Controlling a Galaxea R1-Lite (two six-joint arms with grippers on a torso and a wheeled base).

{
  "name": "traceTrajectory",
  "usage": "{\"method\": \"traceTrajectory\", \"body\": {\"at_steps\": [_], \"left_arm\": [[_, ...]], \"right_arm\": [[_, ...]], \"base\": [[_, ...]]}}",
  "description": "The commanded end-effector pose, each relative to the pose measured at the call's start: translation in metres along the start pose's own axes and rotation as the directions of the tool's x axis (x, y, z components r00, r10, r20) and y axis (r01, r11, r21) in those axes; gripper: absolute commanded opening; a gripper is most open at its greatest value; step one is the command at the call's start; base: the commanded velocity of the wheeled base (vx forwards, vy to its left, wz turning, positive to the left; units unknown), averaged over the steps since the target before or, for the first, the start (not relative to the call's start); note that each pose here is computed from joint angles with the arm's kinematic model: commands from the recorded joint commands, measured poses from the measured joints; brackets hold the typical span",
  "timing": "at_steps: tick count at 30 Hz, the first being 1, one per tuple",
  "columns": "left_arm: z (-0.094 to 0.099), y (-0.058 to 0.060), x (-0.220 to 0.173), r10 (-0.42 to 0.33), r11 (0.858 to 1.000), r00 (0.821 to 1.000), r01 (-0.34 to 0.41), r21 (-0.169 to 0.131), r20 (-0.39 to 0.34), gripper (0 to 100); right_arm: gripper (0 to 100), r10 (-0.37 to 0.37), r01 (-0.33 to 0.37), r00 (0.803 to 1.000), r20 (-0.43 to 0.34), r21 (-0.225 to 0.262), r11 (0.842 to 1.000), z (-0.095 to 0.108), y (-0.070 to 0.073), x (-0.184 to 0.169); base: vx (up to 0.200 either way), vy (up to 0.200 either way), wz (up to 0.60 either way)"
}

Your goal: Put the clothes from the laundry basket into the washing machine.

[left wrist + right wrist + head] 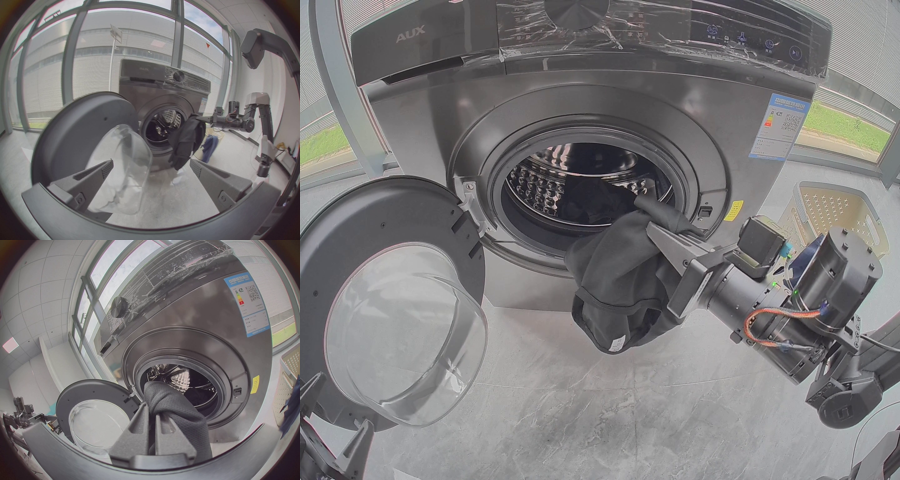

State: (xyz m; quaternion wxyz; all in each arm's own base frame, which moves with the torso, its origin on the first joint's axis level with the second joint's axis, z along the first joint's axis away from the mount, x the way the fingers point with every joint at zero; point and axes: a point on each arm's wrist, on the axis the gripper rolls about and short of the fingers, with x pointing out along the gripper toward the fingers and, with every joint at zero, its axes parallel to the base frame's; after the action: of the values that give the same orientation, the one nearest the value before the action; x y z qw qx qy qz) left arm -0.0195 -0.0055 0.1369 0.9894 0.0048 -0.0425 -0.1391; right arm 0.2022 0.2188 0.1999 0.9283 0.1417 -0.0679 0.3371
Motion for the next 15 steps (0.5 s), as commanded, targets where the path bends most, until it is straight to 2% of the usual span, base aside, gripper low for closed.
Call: {"method": "traceTrajectory", "body": {"at_steps": [1, 2, 6, 10, 11, 13, 15], "left_arm": [[0.023, 0.010, 0.053, -0.181, 0.983, 0.968, 0.171, -0.069, -0.175, 100], [0.027, 0.012, 0.067, -0.224, 0.974, 0.957, 0.213, -0.075, -0.184, 100], [0.028, 0.015, 0.102, -0.297, 0.954, 0.931, 0.283, -0.097, -0.214, 100], [0.024, 0.007, 0.135, -0.391, 0.920, 0.888, 0.370, -0.127, -0.242, 100], [0.024, 0.007, 0.136, -0.392, 0.920, 0.887, 0.371, -0.128, -0.244, 100], [0.020, 0.002, 0.157, -0.416, 0.909, 0.871, 0.393, -0.137, -0.263, 100], [0.019, -0.001, 0.165, -0.426, 0.904, 0.866, 0.404, -0.138, -0.263, 100]], "right_arm": [[0, 0.011, -0.011, 0.999, 0.034, 0.005, 1.000, 0.001, 0.001, 0.018], [0, 0.016, -0.016, 0.999, 0.037, 0.006, 1.000, 0.001, 0.001, 0.021], [0, 0.026, -0.027, 0.998, 0.055, 0.013, 1.000, 0.006, 0.001, 0.024], [0, 0.026, -0.027, 0.998, 0.064, 0.014, 1.000, 0.008, 0.001, 0.025], [0, 0.026, -0.027, 0.998, 0.064, 0.014, 1.000, 0.008, 0.001, 0.025], [0, 0.025, -0.026, 0.998, 0.061, 0.013, 1.000, 0.007, 0.001, 0.024], [0, 0.025, -0.026, 0.998, 0.060, 0.013, 1.000, 0.007, 0.001, 0.024]], "base": [[0.000, 0.000, 0.00], [0.000, 0.000, 0.00], [0.000, 0.000, 0.00], [0.000, 0.000, 0.00], [0.000, 0.000, 0.00], [0.000, 0.000, 0.00], [0.000, 0.000, 0.00]]}}
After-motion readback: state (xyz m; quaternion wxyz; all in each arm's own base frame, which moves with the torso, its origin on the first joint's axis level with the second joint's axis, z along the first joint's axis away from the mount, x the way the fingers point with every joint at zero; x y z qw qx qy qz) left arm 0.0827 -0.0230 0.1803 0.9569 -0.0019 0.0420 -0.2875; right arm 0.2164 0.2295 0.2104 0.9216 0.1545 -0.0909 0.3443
